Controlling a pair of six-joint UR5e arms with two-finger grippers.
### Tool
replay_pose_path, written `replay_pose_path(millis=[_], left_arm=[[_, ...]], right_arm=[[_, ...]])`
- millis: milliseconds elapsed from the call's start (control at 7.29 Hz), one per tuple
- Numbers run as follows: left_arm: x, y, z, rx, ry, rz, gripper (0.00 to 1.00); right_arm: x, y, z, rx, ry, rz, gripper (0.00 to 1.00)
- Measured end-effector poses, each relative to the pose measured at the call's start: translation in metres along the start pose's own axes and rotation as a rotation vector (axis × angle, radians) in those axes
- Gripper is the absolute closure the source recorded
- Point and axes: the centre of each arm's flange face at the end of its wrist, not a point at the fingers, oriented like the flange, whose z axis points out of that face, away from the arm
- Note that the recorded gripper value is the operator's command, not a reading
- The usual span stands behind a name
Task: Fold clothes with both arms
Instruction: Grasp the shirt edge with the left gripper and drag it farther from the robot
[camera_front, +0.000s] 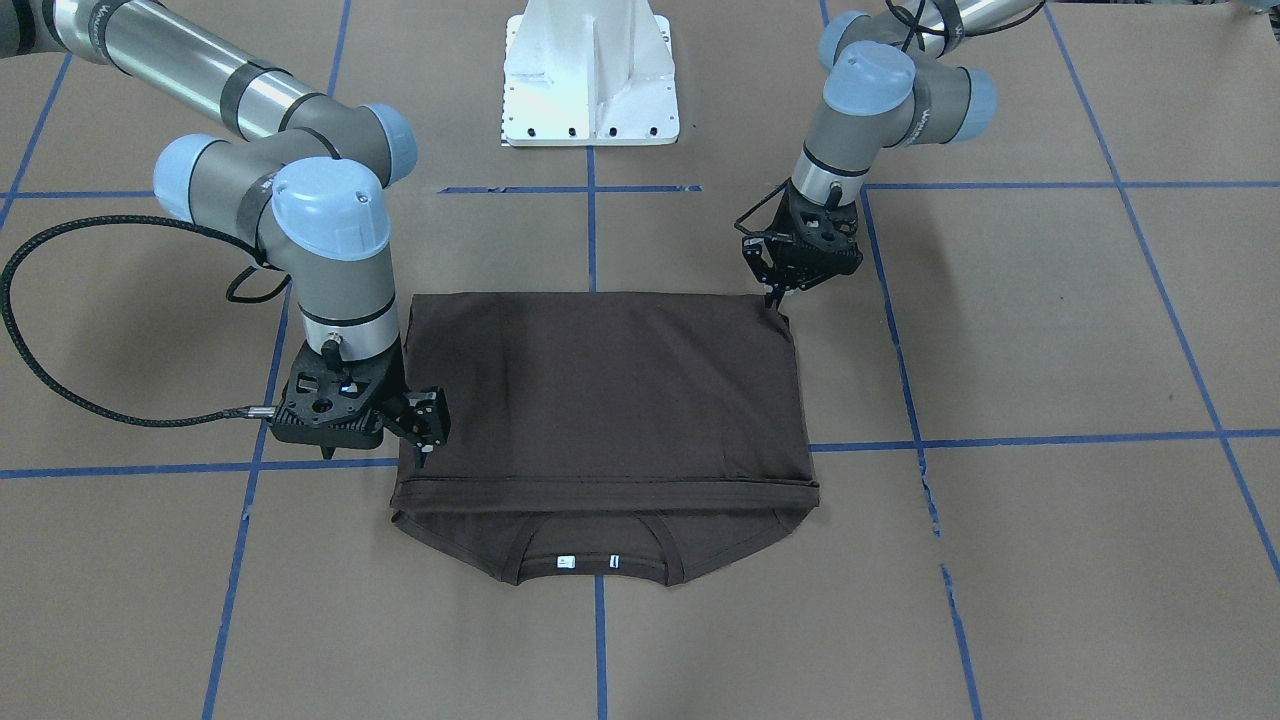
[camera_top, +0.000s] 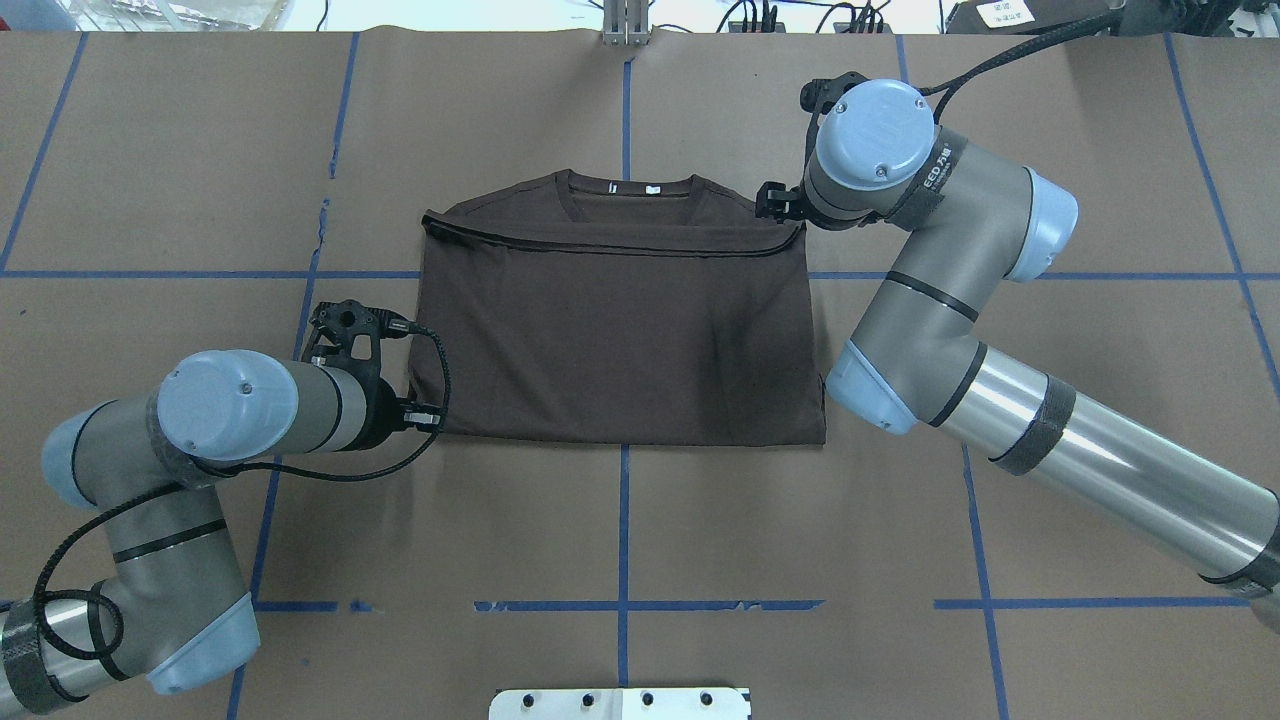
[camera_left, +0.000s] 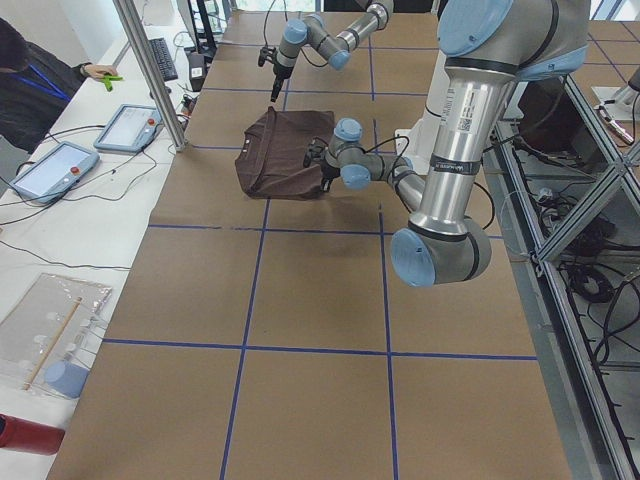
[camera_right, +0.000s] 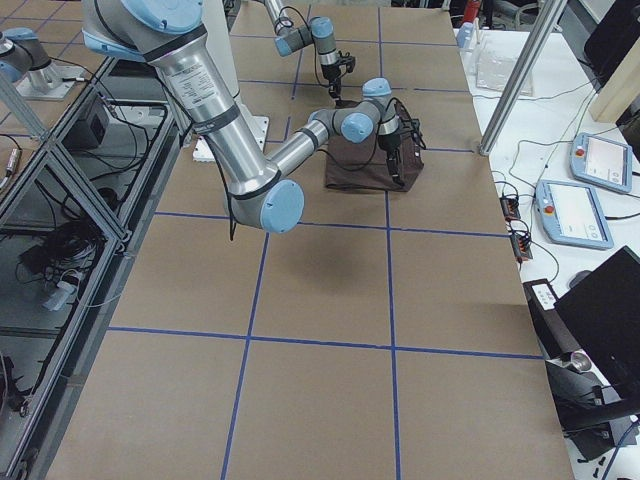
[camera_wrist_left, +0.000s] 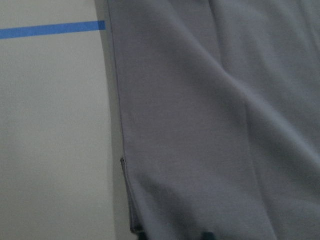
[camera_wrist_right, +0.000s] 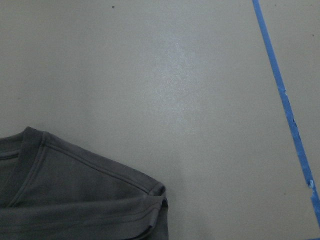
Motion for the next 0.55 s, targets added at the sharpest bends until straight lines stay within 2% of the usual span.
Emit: replay_pose_path(millis=[274, 548], left_arm=[[-0.012, -0.012, -0.003, 0.019, -0.018, 0.003, 1.0], [-0.057, -0.052, -0.005, 0.065, -0.089, 0.046, 1.0]], right_arm=[[-0.001, 0.001, 0.0, -0.001, -0.001, 0.003, 0.0], [-0.001, 0.001, 0.0, 0.0, -0.001, 0.006, 0.0]])
